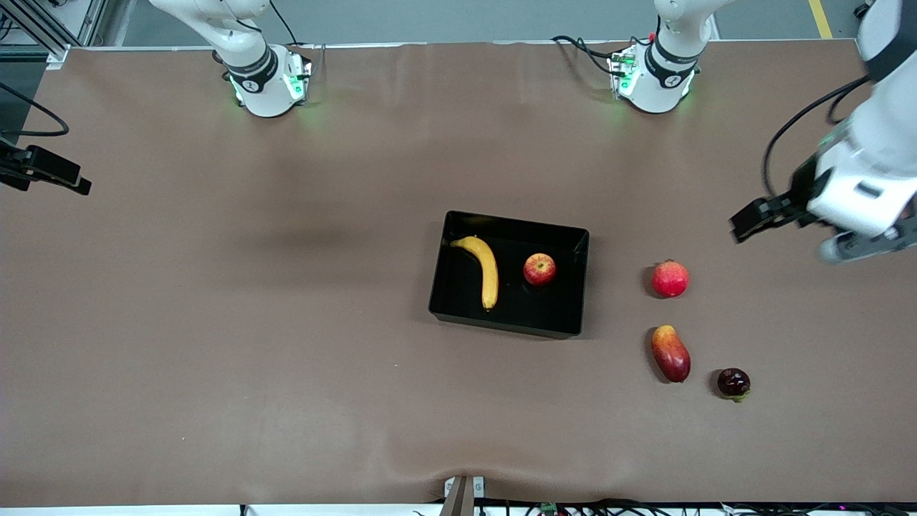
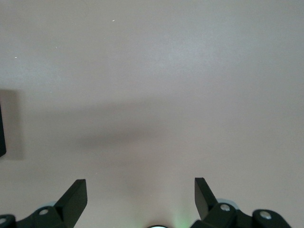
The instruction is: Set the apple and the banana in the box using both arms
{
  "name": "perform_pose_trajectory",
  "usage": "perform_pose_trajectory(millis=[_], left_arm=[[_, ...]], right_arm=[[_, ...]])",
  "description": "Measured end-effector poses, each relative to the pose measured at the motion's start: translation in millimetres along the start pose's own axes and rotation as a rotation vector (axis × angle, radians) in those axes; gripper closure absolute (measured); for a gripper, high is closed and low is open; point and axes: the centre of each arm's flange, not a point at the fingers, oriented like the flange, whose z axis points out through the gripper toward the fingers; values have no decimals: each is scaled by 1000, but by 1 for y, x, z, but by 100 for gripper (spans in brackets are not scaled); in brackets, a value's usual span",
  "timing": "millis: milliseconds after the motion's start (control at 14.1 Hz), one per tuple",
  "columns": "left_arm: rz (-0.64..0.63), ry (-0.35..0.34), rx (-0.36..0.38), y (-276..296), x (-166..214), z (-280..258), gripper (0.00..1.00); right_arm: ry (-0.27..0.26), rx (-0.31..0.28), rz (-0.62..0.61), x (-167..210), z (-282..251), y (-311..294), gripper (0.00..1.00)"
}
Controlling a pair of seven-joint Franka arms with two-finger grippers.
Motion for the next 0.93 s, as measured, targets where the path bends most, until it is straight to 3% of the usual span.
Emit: perform_pose_trajectory(millis=[142,427,925], left_arm=[[57,23,24,-18,-11,-24,0],[111,-16,35,-43,-34,-48,0],[125,-24,-13,-55,-54,-51,0]], right_arm=[[0,0,-1,0,0,0,0],[0,0,-6,0,0,-4,0],[0,0,-7,0,0,-4,0]])
